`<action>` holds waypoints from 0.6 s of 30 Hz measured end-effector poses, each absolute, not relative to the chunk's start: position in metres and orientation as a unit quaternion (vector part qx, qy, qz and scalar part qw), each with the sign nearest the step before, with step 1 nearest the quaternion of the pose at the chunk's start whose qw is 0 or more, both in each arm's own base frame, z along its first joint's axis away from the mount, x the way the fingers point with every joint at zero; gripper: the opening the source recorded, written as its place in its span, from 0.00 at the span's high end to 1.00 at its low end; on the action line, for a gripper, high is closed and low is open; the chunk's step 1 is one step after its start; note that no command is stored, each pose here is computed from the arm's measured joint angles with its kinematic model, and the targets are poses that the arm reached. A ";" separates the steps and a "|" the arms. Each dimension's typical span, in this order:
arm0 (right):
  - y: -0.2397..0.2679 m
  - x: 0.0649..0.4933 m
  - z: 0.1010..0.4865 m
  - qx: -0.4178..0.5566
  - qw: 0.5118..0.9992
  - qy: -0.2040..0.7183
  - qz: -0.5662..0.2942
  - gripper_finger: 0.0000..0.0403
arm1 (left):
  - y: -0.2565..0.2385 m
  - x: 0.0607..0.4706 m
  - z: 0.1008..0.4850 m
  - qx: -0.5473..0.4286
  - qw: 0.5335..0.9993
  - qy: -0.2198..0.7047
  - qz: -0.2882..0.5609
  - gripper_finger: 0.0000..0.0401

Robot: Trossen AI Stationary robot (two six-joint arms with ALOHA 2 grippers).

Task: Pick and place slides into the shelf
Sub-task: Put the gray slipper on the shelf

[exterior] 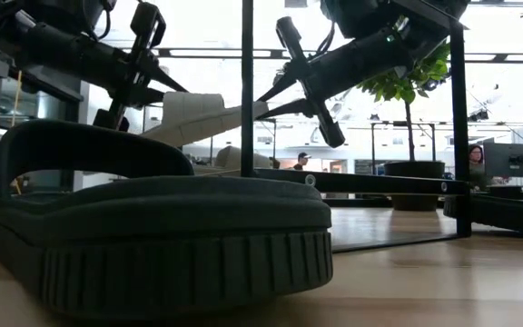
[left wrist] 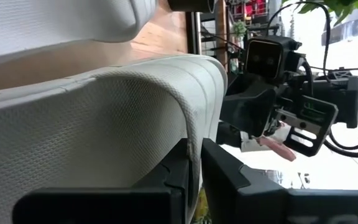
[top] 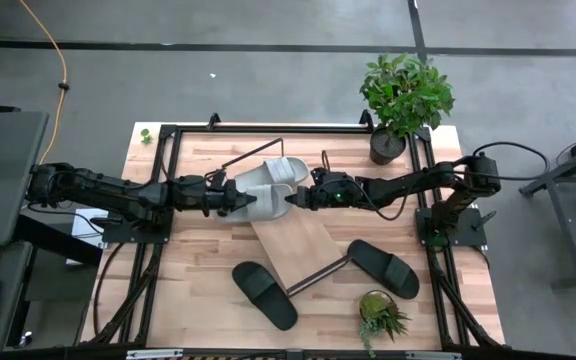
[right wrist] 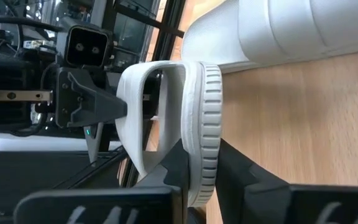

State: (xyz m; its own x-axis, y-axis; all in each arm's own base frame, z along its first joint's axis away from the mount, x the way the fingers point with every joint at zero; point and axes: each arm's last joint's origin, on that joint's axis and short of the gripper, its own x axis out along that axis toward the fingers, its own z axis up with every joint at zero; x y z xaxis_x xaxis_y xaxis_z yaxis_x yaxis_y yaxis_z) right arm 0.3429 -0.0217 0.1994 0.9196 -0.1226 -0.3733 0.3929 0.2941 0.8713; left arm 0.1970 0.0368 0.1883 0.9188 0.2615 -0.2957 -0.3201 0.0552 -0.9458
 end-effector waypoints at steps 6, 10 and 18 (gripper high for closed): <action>-0.022 0.341 0.202 0.564 0.800 0.113 -0.172 0.93 | 0.037 0.197 0.188 -0.657 0.727 0.023 0.201 0.93; -0.021 0.336 0.208 0.558 0.801 0.118 -0.184 0.93 | 0.037 0.197 0.188 -0.657 0.727 0.023 0.201 0.93; -0.021 0.325 0.217 0.538 0.807 0.125 -0.209 0.93 | 0.037 0.197 0.188 -0.651 0.731 0.026 0.203 0.79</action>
